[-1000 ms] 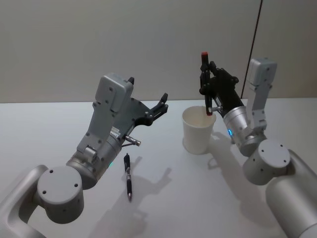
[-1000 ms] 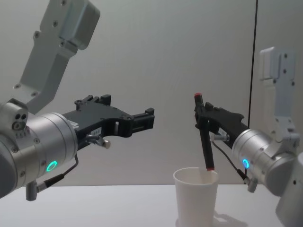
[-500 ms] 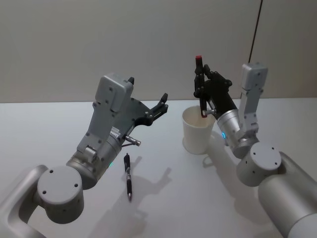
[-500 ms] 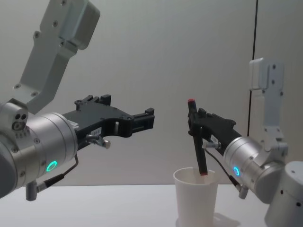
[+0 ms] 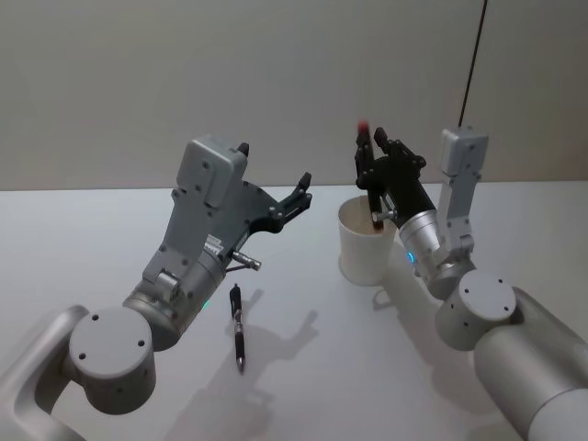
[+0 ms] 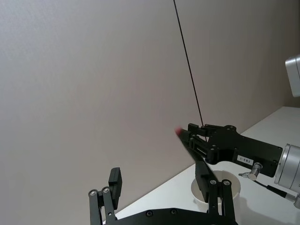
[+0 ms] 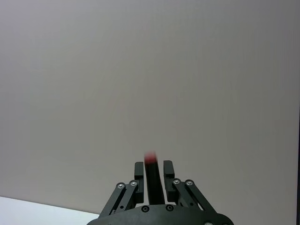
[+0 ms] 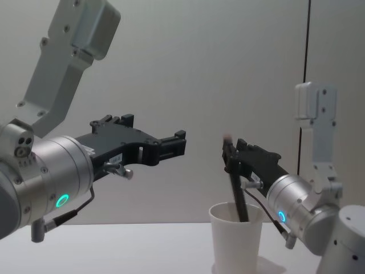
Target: Place the pen into the pen holder.
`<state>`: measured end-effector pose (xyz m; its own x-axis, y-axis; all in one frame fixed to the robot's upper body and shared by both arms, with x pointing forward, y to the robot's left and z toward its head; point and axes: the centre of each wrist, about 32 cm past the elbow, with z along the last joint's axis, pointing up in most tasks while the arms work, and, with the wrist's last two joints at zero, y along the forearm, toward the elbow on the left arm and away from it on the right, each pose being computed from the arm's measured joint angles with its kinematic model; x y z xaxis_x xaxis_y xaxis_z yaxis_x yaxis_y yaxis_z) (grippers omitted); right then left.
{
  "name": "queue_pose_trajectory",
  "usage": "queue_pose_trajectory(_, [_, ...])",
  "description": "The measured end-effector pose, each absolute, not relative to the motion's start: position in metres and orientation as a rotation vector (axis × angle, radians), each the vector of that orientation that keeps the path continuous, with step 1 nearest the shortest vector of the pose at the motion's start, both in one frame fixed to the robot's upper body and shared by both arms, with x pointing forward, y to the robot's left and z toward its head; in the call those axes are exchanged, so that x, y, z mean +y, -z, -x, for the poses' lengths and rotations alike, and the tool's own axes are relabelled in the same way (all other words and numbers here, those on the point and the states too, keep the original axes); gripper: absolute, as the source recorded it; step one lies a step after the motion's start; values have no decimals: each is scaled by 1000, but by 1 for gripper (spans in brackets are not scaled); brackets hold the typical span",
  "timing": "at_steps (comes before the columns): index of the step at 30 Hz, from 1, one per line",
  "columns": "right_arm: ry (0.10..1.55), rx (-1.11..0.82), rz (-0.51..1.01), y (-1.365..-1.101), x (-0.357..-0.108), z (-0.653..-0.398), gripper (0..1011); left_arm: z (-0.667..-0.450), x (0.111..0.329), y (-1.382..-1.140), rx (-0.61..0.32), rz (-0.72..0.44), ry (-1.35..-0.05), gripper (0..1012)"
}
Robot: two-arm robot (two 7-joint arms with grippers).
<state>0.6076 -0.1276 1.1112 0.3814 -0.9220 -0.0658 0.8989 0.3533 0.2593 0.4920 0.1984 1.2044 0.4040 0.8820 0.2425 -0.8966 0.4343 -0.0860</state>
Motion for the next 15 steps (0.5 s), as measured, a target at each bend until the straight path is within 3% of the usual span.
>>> queue_pose_trajectory(3, [1179, -96, -267, -1109, -128, -607, 321, -492, 198, -1204, -268, -61, -1124, 1000])
queue_pose_trajectory(5, [1178, -96, -265, -1108, -128, -607, 332, -492, 198, -1204, -268, -61, -1124, 1000])
queue_pose_trajectory(7, [1178, -95, -264, -1108, -128, -607, 441, -492, 198, -1204, -268, -61, -1124, 1000])
queue_pose_trajectory(8, [1177, -95, -263, -1107, -128, -607, 441, -492, 198, -1204, -268, -61, -1124, 1000])
queue_pose_trajectory(12, [1175, -95, -262, -1106, -129, -607, 600, -492, 198, -1204, -268, -61, -1124, 1000])
queue_pose_trajectory(15, [1174, -97, -261, -1106, -129, -607, 639, -492, 198, -1204, -268, -61, -1124, 1000])
